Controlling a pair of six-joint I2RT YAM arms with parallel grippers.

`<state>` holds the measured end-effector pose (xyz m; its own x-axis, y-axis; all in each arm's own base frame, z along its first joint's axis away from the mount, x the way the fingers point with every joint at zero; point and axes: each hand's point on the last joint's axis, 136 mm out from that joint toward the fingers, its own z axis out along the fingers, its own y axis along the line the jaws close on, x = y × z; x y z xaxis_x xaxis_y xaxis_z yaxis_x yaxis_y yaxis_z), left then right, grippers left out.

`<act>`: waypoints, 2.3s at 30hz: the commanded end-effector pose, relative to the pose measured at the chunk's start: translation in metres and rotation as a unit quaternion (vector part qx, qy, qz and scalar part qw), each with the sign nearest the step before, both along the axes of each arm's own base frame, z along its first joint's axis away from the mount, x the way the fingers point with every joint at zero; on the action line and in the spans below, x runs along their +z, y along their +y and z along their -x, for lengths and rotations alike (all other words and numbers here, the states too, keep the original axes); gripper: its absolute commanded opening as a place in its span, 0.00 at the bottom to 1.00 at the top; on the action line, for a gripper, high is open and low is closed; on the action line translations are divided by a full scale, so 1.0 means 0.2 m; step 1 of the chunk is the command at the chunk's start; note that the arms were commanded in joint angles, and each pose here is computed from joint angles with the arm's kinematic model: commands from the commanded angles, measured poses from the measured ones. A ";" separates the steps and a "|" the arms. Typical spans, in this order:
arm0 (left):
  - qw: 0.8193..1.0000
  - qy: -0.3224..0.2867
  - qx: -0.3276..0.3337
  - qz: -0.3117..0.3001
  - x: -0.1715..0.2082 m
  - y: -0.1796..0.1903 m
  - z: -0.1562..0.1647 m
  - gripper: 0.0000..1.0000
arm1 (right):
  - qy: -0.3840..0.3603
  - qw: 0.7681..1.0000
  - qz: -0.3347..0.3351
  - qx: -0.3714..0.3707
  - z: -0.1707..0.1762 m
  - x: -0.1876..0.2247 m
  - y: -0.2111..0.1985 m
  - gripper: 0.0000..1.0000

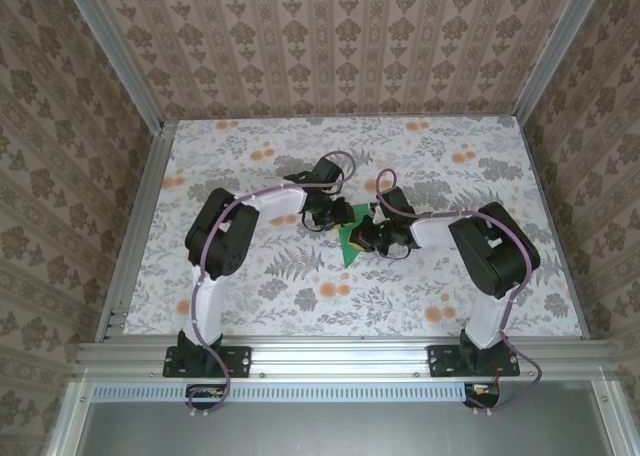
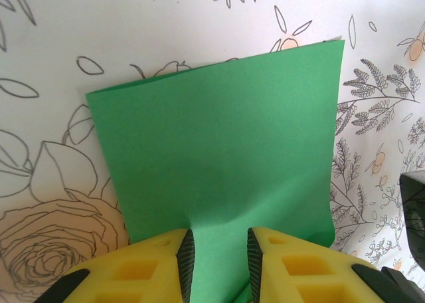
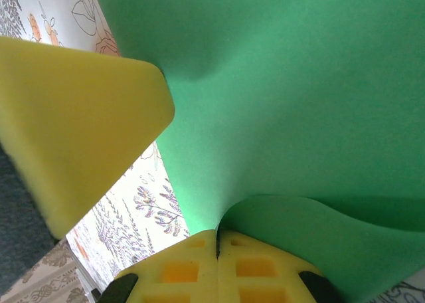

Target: Fold a paper plane with a square sheet of paper (pick it up from the middle)

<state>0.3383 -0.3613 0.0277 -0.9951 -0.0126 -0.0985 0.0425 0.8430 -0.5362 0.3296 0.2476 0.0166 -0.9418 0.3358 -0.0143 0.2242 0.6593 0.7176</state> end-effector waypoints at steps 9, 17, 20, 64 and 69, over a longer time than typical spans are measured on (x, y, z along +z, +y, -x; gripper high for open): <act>0.999 0.018 -0.017 -0.028 -0.09 0.02 0.05 0.31 | 0.011 1.000 0.018 -0.006 -0.01 -0.05 -0.02 0.03; 0.999 0.018 -0.018 -0.026 -0.09 0.02 0.05 0.31 | 0.012 1.000 0.018 -0.006 -0.02 -0.05 -0.02 0.03; 0.999 0.018 -0.018 -0.026 -0.08 0.02 0.06 0.31 | 0.012 1.000 0.020 -0.005 -0.02 -0.06 -0.02 0.04; 0.998 0.004 0.011 0.054 0.13 0.07 0.21 0.14 | 0.028 0.997 0.067 0.004 0.04 -0.13 -0.09 0.02; 0.999 0.013 0.009 0.041 0.08 0.05 0.21 0.07 | 0.030 0.997 0.066 0.003 0.05 -0.13 -0.09 0.01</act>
